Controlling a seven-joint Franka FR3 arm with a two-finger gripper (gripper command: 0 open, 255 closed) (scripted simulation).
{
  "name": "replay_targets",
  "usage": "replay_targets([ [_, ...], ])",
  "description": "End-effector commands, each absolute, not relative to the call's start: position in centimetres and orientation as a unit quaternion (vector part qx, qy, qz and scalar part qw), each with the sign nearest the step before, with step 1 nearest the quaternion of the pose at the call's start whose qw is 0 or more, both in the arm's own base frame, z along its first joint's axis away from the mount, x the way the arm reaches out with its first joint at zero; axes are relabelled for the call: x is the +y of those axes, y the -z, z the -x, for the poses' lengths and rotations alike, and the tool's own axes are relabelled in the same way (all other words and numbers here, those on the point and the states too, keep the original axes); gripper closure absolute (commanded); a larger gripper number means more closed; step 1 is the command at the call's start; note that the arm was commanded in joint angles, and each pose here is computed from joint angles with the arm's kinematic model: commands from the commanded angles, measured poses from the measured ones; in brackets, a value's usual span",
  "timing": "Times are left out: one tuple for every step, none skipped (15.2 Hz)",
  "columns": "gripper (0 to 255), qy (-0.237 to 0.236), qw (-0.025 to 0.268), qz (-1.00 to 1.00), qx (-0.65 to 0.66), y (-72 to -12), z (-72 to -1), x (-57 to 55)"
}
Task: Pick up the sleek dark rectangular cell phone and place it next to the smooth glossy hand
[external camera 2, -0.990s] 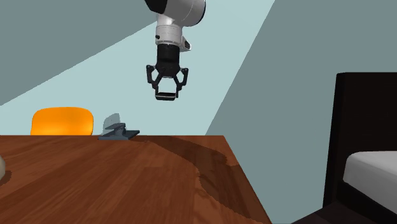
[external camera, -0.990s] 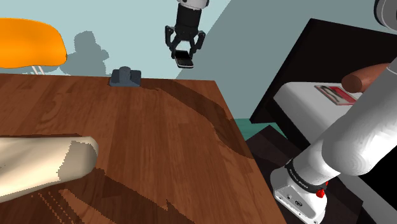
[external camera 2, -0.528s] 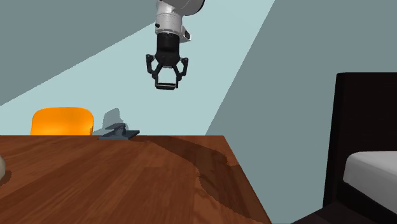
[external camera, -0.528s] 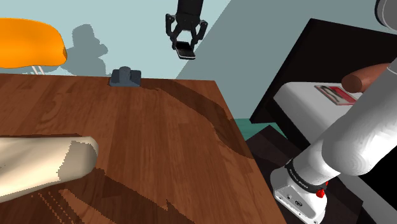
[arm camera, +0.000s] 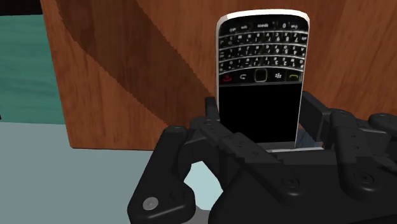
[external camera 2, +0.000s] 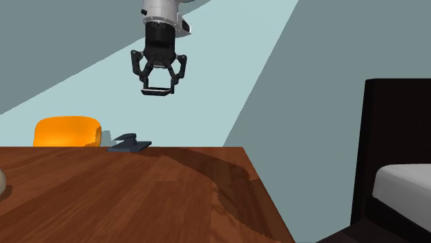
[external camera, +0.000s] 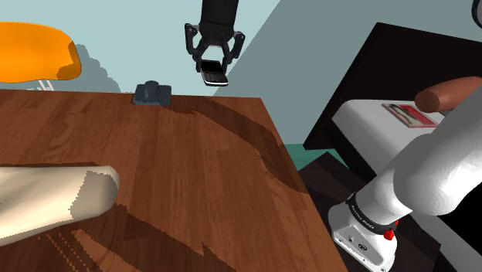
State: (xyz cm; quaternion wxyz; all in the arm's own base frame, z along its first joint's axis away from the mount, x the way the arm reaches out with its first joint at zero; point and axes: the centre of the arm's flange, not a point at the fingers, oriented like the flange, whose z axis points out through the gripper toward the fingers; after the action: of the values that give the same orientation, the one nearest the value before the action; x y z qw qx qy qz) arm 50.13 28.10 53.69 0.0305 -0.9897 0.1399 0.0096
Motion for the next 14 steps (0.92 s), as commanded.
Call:
replay_targets([
  [255, -0.009, 0.030, 0.990, 0.141, -53.7, -48.4, 29.9],
  [255, -0.009, 0.030, 0.990, 0.141, -53.7, -47.6, 30.9],
  [255, -0.009, 0.030, 0.990, 0.141, -53.7, -46.7, 32.0],
  [255, -0.009, 0.030, 0.990, 0.141, -53.7, -45.9, 33.0],
  [255, -0.009, 0.030, 0.990, 0.141, -53.7, -45.1, 34.0],
  [255, -0.009, 0.030, 0.990, 0.141, -53.7, -44.2, 35.0],
  [255, -0.009, 0.030, 0.990, 0.141, -53.7, -43.4, 36.0],
  [255, -0.009, 0.030, 0.990, 0.141, -53.7, -42.5, 37.1],
  [255, -0.009, 0.030, 0.990, 0.141, -53.7, -41.7, 38.1],
  [255, -0.009, 0.030, 0.990, 0.141, -53.7, -40.9, 39.1],
  [255, -0.009, 0.030, 0.990, 0.141, -53.7, -40.0, 40.1],
  [255, -0.009, 0.030, 0.990, 0.141, -53.7, -39.2, 41.1],
  [255, -0.009, 0.030, 0.990, 0.141, -53.7, -38.3, 42.2],
  [255, -0.009, 0.030, 0.990, 0.141, -53.7, -37.5, 43.2],
])
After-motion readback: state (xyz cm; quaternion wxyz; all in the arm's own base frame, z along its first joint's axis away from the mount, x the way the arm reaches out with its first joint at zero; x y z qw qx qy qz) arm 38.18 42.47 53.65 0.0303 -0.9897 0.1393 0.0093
